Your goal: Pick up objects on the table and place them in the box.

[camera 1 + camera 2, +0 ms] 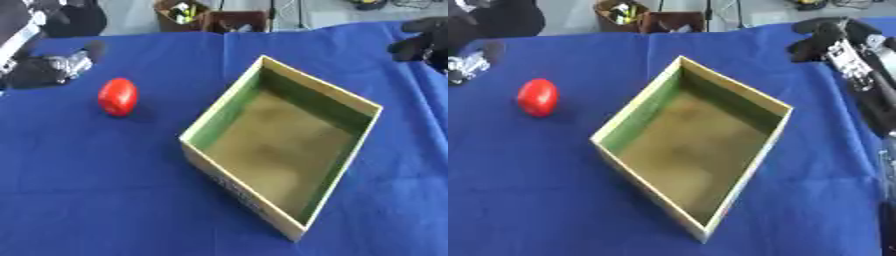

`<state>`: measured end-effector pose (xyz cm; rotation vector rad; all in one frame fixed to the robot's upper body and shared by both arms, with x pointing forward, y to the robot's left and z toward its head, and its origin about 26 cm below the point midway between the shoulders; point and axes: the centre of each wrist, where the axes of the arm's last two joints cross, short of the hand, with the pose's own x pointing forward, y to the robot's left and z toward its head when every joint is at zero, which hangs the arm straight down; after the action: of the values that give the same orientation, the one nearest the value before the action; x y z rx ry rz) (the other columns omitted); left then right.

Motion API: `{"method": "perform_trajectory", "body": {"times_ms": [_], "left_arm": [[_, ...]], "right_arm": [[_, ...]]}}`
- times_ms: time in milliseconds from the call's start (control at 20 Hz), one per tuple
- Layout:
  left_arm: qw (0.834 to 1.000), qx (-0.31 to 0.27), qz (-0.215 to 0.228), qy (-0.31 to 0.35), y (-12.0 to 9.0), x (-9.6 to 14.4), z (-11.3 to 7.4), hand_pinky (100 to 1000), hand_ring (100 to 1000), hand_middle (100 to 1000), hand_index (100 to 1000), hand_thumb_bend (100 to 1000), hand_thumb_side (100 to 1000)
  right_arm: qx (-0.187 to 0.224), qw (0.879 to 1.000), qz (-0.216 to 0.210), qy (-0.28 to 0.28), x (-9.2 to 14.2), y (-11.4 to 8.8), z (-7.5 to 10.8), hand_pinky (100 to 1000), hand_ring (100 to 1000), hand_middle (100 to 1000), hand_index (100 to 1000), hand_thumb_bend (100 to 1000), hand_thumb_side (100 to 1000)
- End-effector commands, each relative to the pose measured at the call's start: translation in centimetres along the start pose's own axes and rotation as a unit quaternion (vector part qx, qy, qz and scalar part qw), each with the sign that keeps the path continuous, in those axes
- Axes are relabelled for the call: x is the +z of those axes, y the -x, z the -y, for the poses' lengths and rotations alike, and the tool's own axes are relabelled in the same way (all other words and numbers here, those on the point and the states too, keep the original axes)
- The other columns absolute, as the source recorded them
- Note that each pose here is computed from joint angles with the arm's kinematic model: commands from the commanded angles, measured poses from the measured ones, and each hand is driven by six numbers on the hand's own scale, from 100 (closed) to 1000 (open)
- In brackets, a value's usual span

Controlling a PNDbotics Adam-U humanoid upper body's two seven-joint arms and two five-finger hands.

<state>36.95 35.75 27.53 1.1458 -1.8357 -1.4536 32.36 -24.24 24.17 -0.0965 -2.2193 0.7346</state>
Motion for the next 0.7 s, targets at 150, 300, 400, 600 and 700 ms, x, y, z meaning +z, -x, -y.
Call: {"method": "perform_trajectory", "body": {"times_ms": [150, 300, 400, 600, 700], "left_arm": [[0.995, -0.055, -0.009, 0.077, 2.7, 0.0, -0.2, 750, 890, 949, 1000, 690, 955], [0.990, -0.068, -0.013, 0.120, 4.0, -0.1, 0.5, 757, 895, 964, 1000, 755, 963], [0.986, -0.077, -0.011, 0.146, 4.6, -0.2, 0.8, 766, 897, 979, 1000, 848, 951], [0.976, -0.099, -0.004, 0.192, 5.2, -0.5, 1.1, 768, 893, 975, 1000, 853, 877], [0.971, -0.110, -0.004, 0.214, 5.5, -0.8, 1.2, 777, 894, 975, 1000, 848, 844]], "right_arm": [[0.014, 1.000, 0.008, -0.009, -0.3, -0.4, 0.4, 771, 749, 519, 785, 100, 826], [0.014, 1.000, 0.007, -0.011, -0.3, -0.4, 0.4, 771, 749, 519, 785, 100, 826], [0.014, 1.000, 0.006, -0.013, -0.3, -0.3, 0.3, 772, 749, 518, 785, 100, 825], [0.014, 1.000, 0.005, -0.017, -0.3, -0.3, 0.3, 772, 749, 516, 785, 100, 825], [0.014, 1.000, 0.005, -0.019, -0.3, -0.2, 0.3, 772, 748, 516, 784, 100, 825]]}}
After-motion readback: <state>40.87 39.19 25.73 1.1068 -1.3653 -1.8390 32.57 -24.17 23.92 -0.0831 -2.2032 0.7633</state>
